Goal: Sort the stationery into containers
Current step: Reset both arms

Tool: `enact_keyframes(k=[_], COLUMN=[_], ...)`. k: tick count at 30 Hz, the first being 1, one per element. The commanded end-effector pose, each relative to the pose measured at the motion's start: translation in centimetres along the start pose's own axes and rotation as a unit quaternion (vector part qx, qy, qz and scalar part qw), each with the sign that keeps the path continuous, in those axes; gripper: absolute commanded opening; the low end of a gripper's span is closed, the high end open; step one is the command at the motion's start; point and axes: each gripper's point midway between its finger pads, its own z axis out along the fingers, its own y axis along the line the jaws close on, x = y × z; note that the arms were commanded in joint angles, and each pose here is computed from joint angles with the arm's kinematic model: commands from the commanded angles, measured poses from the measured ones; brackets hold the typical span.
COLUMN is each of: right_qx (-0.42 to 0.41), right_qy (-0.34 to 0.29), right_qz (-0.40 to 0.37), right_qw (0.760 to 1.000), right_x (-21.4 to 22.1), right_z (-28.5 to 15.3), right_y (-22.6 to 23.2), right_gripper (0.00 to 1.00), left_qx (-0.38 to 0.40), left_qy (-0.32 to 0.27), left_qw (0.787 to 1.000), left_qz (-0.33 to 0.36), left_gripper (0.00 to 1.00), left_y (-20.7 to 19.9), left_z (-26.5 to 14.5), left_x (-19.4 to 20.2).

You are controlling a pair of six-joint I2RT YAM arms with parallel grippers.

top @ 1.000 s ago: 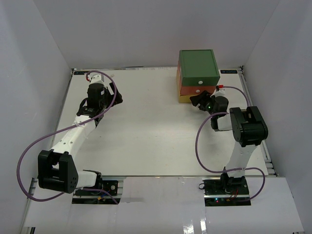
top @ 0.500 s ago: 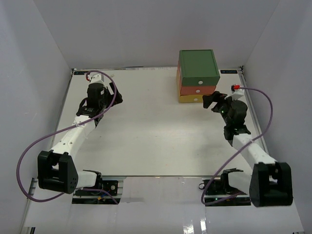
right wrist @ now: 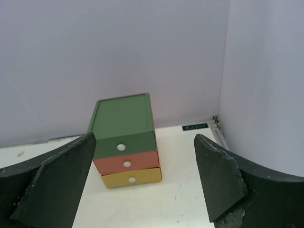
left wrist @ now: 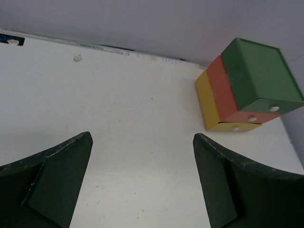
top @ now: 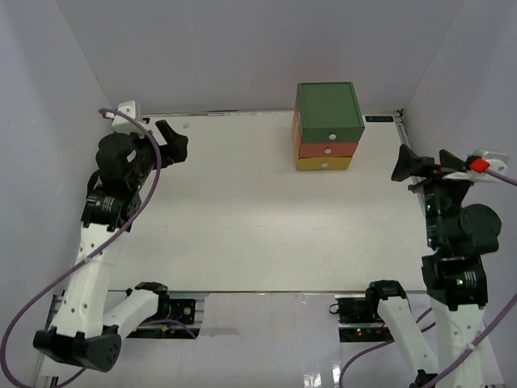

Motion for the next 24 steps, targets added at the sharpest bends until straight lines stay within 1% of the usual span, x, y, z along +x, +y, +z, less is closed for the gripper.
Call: enact_keyframes(k=[1, 3, 4, 5, 7, 8, 11, 17, 24], right_qx=[0.03, 0.028, 0.033, 0.036, 0.034, 0.035, 0.028, 0.018, 0.001], right_qy=[0.014, -0.022, -0.041, -0.042, -0.057, -0.059, -0.074, -0.092, -0.093], right_qz=[-0.036, -0.024, -0.024, -0.036, -0.03, -0.046, -0.048, -0.062, -0.065], right_qw=[0.999, 0.999, 0.998, 0.998, 0.997, 0.997, 0.996, 0.994, 0.994], right_x=[0.1, -0.9, -1.5, -1.2, -1.7, -1.8, -2.1, -2.2, -2.0], right_z=[-2.8, -4.5, -5.5, -5.7, -6.7, -6.9, -7.9, -9.3, -9.5], right_y=[-1.5, -1.7, -2.1, -2.3, -2.5, -2.7, -2.8, -3.0, -2.5], right_gripper=[0.9, 0.9, 0.9, 0.9, 0.9, 0.9, 0.9, 0.9, 0.9], left_qx=[0.006, 0.001, 0.004, -0.001, -0.005, -0.007, -0.004, -0.022, 0.0], left_qy=[-0.012, -0.019, -0.032, -0.031, -0.036, -0.045, -0.051, -0.058, -0.032], left_qw=[1.0, 1.0, 0.999, 0.999, 0.999, 0.999, 0.999, 0.998, 0.999], left_qz=[0.017, 0.02, 0.021, 0.022, 0.021, 0.017, -0.003, -0.007, -0.017], left_gripper=[0.98, 0.98, 0.98, 0.98, 0.98, 0.98, 0.98, 0.98, 0.98], left_y=[-0.2, 0.1, 0.0, 0.3, 0.6, 0.8, 0.9, 1.8, 1.1], left_z=[-4.7, -6.1, -7.3, -7.8, -8.7, -9.8, -11.1, -11.8, -10.9], left_x=[-1.2, -1.3, -1.7, -1.3, -1.1, -1.1, -0.4, 0.2, 1.5])
